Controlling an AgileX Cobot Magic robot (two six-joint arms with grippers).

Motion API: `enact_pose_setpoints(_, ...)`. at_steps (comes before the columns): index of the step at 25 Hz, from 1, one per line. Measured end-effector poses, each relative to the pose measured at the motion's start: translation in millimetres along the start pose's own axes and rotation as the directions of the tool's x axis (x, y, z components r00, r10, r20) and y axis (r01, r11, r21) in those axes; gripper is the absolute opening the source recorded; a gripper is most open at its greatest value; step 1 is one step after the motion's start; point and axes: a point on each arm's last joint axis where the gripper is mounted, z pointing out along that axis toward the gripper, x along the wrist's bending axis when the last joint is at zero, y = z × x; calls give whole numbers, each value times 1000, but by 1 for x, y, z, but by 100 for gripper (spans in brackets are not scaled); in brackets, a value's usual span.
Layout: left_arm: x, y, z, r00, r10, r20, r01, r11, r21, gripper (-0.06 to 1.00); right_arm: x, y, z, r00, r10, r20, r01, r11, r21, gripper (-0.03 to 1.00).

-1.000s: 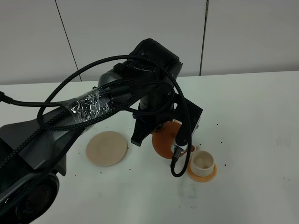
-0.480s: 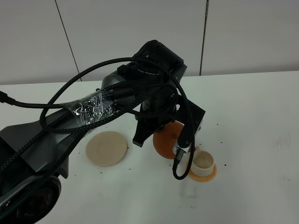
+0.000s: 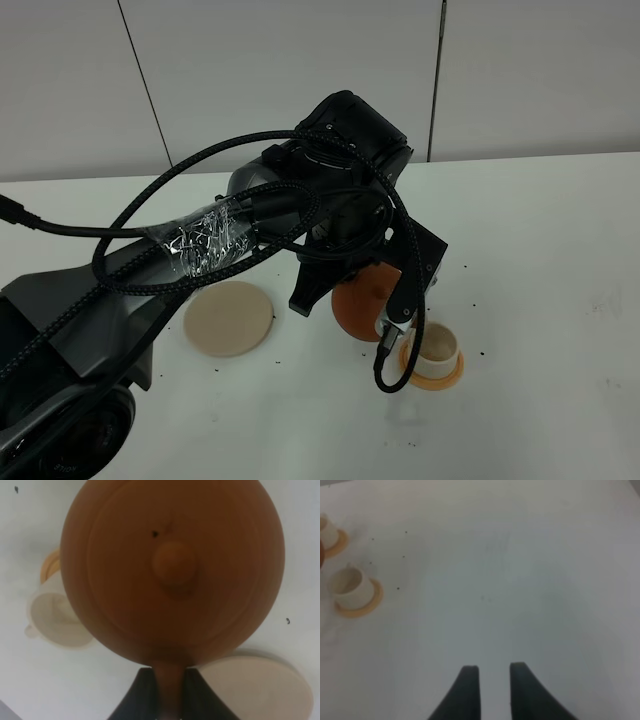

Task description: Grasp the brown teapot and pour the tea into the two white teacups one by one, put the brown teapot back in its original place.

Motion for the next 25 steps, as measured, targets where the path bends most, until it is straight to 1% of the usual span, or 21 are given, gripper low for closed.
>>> enact_pose_setpoints(13, 1, 1, -2, 1000, 14, -16, -13, 999, 33, 18, 0, 0, 0, 1000, 0, 0, 0, 1000, 0, 15)
enact_pose_setpoints(19, 4, 2, -2, 999, 15, -52, -13, 1000, 24, 18, 0, 0, 0, 1000, 0, 0, 0, 1000, 0, 15)
enact_pose_setpoints(22, 5, 1, -2, 997, 20, -69, -18, 999, 35, 18, 0, 0, 0, 1000, 0, 0, 0, 1000, 0, 15)
enact_pose_setpoints(25, 6, 0, -2, 997, 24, -72, -20, 999, 45, 18, 0, 0, 0, 1000, 0, 0, 0, 1000, 0, 15)
